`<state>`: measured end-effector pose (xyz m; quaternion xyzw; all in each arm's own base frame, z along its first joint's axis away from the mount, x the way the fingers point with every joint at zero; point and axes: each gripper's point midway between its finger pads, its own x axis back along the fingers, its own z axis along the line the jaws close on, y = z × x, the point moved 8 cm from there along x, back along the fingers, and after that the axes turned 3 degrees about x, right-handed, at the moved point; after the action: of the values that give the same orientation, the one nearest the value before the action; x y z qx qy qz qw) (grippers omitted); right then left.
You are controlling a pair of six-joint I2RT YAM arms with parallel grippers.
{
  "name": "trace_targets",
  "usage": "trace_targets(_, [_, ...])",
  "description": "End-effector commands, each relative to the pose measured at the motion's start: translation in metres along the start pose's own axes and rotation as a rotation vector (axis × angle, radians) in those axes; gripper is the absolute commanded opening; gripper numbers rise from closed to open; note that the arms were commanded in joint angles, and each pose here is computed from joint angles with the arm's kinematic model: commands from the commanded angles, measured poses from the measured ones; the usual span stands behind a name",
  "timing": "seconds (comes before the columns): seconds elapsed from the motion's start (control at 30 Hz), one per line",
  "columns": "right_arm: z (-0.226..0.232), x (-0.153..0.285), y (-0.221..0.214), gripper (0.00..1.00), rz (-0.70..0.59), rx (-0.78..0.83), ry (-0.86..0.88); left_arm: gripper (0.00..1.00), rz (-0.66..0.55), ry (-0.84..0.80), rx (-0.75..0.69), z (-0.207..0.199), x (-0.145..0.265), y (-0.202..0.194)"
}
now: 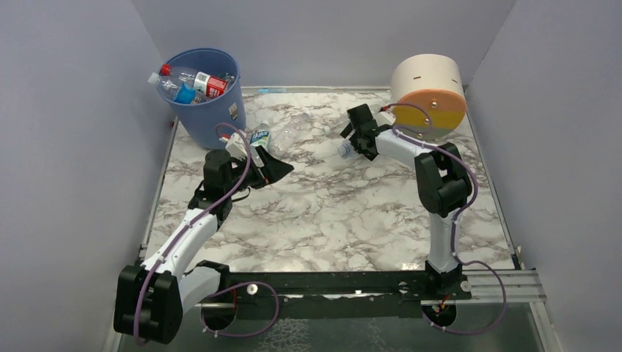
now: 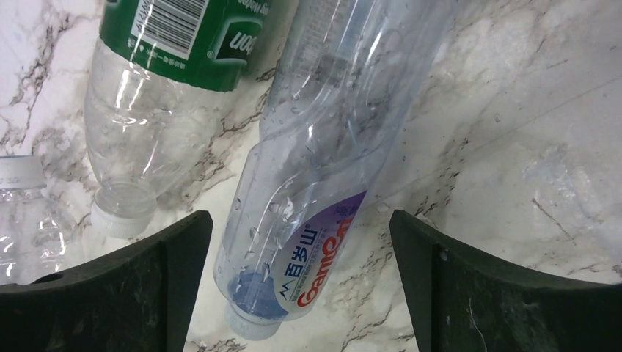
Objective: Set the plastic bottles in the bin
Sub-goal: Pick up the plastic bottle at the center of the board.
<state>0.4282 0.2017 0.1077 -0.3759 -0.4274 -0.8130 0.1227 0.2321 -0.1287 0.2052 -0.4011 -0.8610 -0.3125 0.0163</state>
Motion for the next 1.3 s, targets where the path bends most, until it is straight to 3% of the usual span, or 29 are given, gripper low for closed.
trace_targets(0.0, [0.003, -0.002, 0.011, 0.93, -0.091, 0.030, -0.065, 0.98, -0.019, -0.022, -0.027, -0.007, 0.005, 0.001])
trace_targets(0.3, [-0.002, -0.011, 0.000, 0.82, -0.054, 0.070, -0.064, 0.97, -0.029, -0.028, -0.041, -0.013, 0.012, 0.002])
trace_targets(0.6, [-0.006, -0.009, -0.013, 0.65, 0.024, 0.128, -0.031, 0.96, -0.037, -0.037, -0.059, -0.023, 0.020, 0.005])
trace_targets(0.97, [-0.032, 0.040, -0.020, 0.53, 0.041, 0.207, 0.051, 0.95, -0.020, -0.089, -0.059, -0.041, 0.030, 0.009])
trace_targets(1.27, [-0.061, 0.091, -0.025, 0.51, 0.074, 0.274, 0.170, 0.97, 0.049, -0.123, -0.031, -0.044, 0.025, 0.007])
